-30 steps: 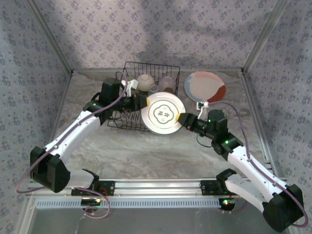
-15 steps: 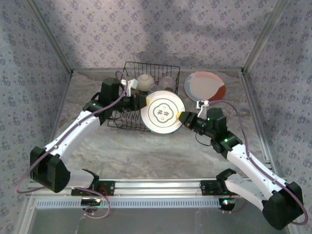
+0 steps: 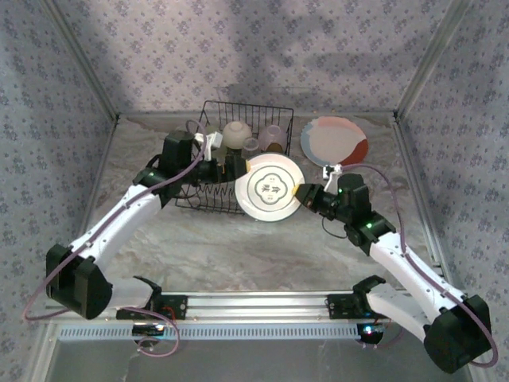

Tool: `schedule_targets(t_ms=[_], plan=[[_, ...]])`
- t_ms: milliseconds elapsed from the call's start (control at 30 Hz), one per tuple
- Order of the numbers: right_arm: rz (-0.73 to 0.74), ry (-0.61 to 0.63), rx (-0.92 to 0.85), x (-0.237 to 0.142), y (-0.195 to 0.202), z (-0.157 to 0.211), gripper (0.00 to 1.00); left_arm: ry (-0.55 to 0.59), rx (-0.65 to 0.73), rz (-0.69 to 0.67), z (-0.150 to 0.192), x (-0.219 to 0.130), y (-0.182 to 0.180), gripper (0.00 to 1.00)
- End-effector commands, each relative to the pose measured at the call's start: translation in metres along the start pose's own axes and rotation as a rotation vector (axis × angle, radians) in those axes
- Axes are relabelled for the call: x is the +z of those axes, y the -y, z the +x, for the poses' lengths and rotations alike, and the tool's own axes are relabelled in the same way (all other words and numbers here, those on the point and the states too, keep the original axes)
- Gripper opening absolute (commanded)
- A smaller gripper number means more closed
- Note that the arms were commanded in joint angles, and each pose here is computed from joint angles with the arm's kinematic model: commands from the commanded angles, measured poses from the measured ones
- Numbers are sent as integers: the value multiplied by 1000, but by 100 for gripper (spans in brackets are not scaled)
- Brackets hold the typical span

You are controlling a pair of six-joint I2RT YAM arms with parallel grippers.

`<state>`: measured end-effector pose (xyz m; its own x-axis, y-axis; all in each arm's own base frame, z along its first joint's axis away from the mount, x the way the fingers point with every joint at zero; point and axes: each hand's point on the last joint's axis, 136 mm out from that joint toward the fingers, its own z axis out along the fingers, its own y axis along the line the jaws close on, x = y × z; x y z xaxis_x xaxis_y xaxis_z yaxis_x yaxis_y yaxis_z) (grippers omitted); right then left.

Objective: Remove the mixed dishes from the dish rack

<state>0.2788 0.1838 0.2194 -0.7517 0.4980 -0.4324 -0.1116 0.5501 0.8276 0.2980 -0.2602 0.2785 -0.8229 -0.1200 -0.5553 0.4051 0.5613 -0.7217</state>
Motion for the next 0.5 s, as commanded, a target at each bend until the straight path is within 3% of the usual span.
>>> schedule_targets(t_ms=[0,467], plan=[[-71,59,-3,-10,-17,-27,0,50,47,-12,-5,-16,9,99],[80,341,140,-34,56,-143,0,180,240,12,4,-72,37,99]])
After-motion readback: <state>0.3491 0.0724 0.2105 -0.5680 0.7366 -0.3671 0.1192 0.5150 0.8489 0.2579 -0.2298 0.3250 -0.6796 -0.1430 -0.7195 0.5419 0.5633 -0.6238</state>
